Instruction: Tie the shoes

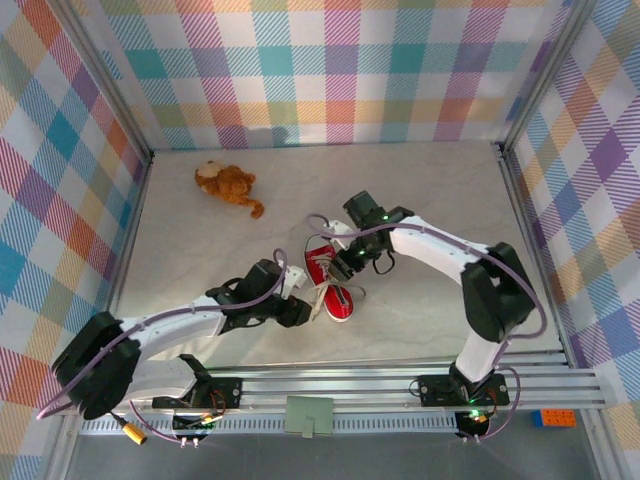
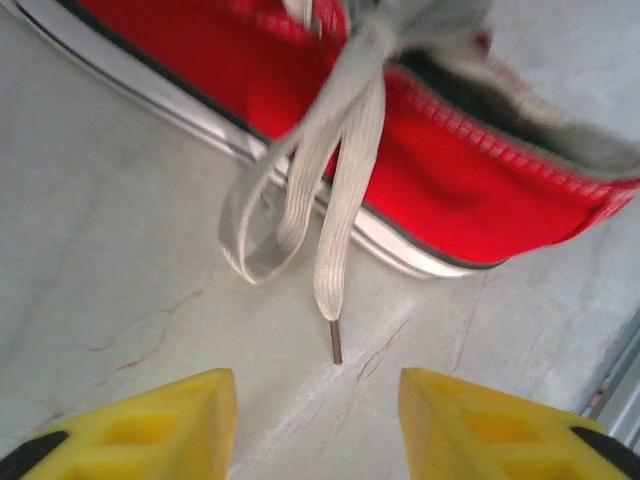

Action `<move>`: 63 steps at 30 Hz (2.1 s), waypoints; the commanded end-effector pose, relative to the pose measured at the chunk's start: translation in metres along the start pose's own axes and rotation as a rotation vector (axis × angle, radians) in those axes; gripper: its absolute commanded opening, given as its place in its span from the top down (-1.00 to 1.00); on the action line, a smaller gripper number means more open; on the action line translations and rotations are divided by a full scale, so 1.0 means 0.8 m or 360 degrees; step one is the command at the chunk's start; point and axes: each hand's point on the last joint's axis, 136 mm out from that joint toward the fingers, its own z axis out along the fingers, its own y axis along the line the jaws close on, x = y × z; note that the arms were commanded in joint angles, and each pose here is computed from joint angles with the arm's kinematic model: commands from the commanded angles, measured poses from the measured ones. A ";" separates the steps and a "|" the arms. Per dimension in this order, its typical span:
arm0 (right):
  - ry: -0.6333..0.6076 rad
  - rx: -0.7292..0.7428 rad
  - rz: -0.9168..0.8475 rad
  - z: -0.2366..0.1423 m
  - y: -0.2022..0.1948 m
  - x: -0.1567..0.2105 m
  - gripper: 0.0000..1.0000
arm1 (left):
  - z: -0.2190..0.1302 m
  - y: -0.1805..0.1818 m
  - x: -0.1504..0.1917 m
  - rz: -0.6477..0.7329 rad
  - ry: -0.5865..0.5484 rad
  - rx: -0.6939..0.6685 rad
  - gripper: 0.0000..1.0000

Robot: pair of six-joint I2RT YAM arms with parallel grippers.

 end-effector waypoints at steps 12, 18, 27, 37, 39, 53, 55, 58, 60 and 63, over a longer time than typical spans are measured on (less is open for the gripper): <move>0.0246 0.0126 -0.0467 -0.005 -0.003 0.114 -0.13 | -0.032 0.002 -0.059 0.0584 0.0085 -0.0055 -0.03; 0.0315 0.0069 -0.0524 0.020 -0.008 0.124 -0.19 | 0.003 0.009 -0.056 0.0738 0.0225 -0.0019 -0.07; 0.0424 0.0011 -0.0501 0.054 -0.020 0.134 -0.17 | 0.043 0.004 -0.070 0.0793 0.0236 0.0070 0.06; 0.0393 -0.0064 -0.0402 0.060 -0.022 0.132 0.56 | 0.064 0.000 -0.071 0.0771 0.0334 0.0150 0.16; 0.0382 -0.0072 -0.0390 0.060 -0.021 0.133 0.84 | 0.068 -0.002 -0.069 0.0768 0.0356 0.0173 0.17; 0.0240 -0.0015 -0.0253 0.029 -0.037 0.125 1.00 | 0.046 0.017 -0.073 0.0714 0.0441 0.0163 1.00; 0.0224 -0.0002 -0.0237 0.025 -0.040 0.123 1.00 | 0.037 0.016 -0.077 0.0716 0.0429 0.0185 1.00; 0.0202 0.0008 -0.0219 0.023 -0.041 0.120 1.00 | 0.029 0.014 -0.080 0.0723 0.0424 0.0198 1.00; 0.0178 0.0012 -0.0213 0.020 -0.040 0.116 1.00 | 0.029 0.011 -0.081 0.0719 0.0422 0.0213 1.00; 0.0087 -0.0005 -0.0218 0.013 -0.032 0.107 1.00 | 0.031 0.009 -0.084 0.0704 0.0417 0.0230 1.00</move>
